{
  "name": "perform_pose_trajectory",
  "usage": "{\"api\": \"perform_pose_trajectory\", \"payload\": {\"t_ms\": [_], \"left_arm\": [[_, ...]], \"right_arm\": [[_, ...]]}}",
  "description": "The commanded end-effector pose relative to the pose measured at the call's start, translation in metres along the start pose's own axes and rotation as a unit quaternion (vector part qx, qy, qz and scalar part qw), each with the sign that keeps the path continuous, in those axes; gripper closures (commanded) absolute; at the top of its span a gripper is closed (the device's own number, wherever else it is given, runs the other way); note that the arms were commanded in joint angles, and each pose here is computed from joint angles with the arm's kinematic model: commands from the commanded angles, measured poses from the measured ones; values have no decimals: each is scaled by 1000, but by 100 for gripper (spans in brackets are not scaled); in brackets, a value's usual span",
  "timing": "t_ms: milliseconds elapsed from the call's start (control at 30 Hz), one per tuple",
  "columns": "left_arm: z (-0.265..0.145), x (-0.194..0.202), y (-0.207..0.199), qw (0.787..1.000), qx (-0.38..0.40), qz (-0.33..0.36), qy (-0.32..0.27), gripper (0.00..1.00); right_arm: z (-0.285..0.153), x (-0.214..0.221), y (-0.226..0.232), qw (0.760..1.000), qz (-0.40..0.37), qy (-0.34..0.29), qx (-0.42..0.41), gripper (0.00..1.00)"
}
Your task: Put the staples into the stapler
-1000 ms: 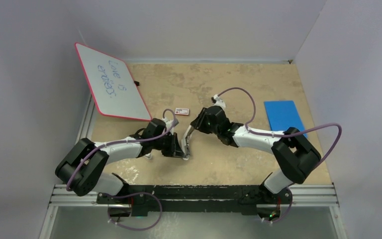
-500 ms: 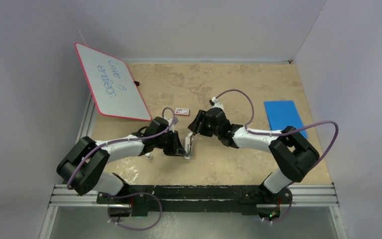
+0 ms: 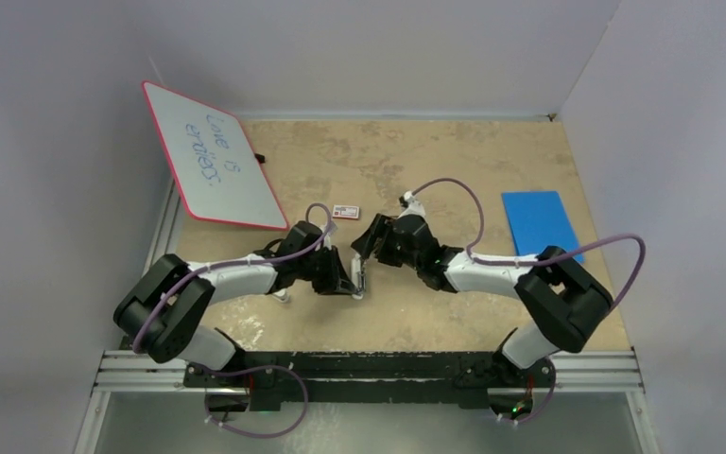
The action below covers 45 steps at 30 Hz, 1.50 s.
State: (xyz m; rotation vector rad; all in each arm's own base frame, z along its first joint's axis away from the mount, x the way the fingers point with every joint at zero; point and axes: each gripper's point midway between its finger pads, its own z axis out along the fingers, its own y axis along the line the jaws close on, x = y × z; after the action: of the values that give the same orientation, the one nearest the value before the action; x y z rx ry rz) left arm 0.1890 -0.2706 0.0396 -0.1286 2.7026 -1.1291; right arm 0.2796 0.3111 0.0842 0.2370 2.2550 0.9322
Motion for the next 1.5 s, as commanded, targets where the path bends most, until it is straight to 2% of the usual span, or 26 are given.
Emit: {"api": "perform_pose_trajectory", "payload": {"t_ms": [0,267,333,367,533,667,767,1033,1100,1267,1467], "left_arm": [[3,-13,-20,999,34,2,-17,100],[6,-9,-14,999,33,-3,-12,100],[6,-8,-14,999,33,-4,-10,100],[5,-7,-16,999,41,-3,-9,100],[5,-3,-17,999,50,-6,-2,100],[5,-1,-16,999,52,-7,-1,100],[4,-2,-15,999,47,-8,-2,99],[-7,-9,-11,1000,5,1,-21,64],[-13,-10,-5,999,-16,-3,-31,59],[-36,-25,-6,995,-52,0,-82,57],[-101,-61,-31,977,-96,40,-188,56]], "right_arm": [[12,25,2,1000,12,12,-1,29],[17,30,1,1000,17,-3,22,41],[18,30,-1,1000,18,-7,25,48],[20,28,-3,999,16,-16,28,59],[22,24,-9,998,8,-32,47,70],[22,22,-10,998,2,-40,54,74],[22,20,-11,997,-8,-44,64,75],[19,11,-14,990,-54,-63,116,76],[18,7,-14,987,-65,-70,131,76],[20,5,-8,977,-110,-76,166,76],[26,11,-8,962,-160,-66,211,75]]}}
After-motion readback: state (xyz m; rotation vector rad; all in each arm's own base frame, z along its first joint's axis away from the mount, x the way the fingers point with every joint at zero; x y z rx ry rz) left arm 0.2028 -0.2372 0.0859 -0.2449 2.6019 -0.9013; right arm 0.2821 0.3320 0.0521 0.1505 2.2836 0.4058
